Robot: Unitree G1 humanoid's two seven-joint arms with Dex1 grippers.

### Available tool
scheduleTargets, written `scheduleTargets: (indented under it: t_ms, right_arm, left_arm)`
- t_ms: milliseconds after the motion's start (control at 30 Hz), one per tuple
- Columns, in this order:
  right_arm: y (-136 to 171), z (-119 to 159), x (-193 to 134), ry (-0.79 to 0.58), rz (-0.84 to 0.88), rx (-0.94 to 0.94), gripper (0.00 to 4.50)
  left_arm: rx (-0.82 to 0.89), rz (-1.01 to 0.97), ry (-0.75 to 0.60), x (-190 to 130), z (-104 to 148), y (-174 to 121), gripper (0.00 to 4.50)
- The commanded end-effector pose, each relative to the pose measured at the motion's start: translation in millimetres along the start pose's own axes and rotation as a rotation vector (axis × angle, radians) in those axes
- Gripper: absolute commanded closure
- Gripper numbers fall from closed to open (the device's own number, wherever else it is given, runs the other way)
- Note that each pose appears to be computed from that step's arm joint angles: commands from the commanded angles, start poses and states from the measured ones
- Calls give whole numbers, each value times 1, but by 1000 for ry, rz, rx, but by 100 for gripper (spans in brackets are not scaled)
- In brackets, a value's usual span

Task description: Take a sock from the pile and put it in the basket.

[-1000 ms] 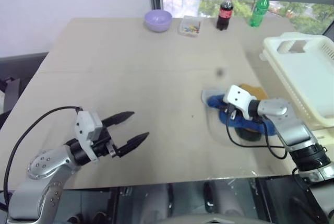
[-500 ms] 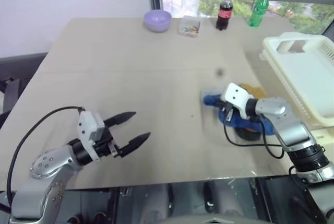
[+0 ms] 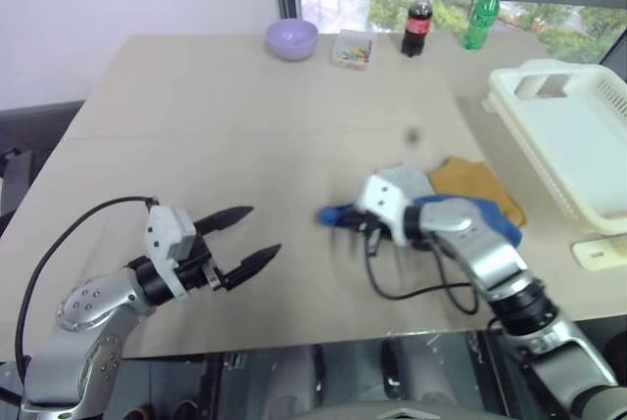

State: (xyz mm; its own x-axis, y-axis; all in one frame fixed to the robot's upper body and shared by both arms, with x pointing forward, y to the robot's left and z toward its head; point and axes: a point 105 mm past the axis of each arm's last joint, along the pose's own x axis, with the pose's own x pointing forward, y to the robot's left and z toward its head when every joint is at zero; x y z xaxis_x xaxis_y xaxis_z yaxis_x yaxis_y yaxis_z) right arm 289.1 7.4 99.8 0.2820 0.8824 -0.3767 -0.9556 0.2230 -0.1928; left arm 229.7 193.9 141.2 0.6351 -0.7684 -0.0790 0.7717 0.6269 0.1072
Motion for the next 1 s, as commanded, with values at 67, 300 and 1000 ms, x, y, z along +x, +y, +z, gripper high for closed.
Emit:
scheduleTargets:
  t_ms: [67, 300, 1000]
  right_arm:
    - [17, 24, 24, -7, 116, -53, 342]
    - [29, 73, 40, -186, 168, 92, 23]
    - [-10, -27, -64, 119, -92, 239, 81]
  left_arm:
    - [20, 3, 14, -7, -1, 1, 0]
    - [33, 27, 18, -11, -1, 9, 0]
    - [43, 19, 28, -12, -2, 16, 0]
